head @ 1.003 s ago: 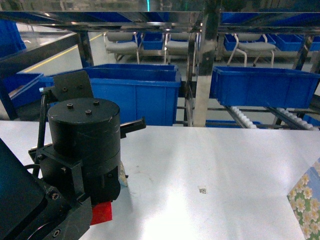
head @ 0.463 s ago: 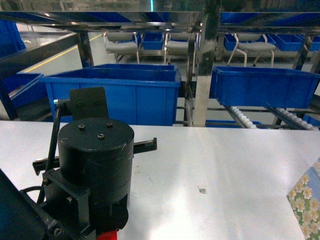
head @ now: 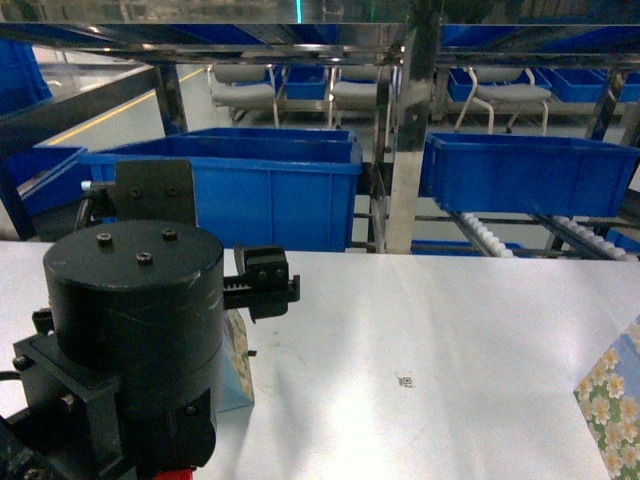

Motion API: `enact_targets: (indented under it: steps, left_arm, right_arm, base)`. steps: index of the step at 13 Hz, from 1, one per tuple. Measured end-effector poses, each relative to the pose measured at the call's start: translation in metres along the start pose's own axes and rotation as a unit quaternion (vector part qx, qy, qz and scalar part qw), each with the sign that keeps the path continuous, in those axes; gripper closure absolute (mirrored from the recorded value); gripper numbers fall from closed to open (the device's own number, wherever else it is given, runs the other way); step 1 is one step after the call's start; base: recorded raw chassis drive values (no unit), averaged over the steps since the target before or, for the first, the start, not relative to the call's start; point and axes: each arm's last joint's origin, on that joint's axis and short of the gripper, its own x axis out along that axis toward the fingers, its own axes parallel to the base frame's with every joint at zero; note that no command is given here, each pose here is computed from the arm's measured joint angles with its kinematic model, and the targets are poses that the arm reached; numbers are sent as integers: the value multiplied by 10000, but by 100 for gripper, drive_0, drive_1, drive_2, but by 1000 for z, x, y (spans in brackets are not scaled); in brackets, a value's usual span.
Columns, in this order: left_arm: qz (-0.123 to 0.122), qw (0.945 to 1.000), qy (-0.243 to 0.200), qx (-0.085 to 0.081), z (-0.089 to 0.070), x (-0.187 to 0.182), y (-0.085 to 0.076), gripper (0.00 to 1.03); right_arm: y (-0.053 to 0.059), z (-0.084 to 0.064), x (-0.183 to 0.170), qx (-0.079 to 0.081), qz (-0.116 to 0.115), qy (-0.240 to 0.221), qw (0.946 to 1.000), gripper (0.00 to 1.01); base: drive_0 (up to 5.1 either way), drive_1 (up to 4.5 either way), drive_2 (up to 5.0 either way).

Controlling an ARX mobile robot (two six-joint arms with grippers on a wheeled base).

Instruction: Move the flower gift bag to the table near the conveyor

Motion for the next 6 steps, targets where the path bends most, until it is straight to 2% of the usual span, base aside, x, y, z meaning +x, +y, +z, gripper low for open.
enact_targets:
  steps: [2, 3, 6]
  left_arm:
    - [-230, 9991, -248, -237, 28, 0, 11, 5]
    - [-296, 9986, -338, -286, 39, 1, 19, 5]
    - [-328, 9981, -378, -347, 44, 3, 28, 5]
  right_arm:
    - [0, 0, 0, 0, 0, 0, 10000, 3]
    - [0, 0, 0, 0, 0, 0, 10000, 3]
    - [0, 0, 0, 0, 0, 0, 10000, 3]
  base:
    - [0, 0, 0]
    - [0, 0, 0]
    - [0, 0, 0]
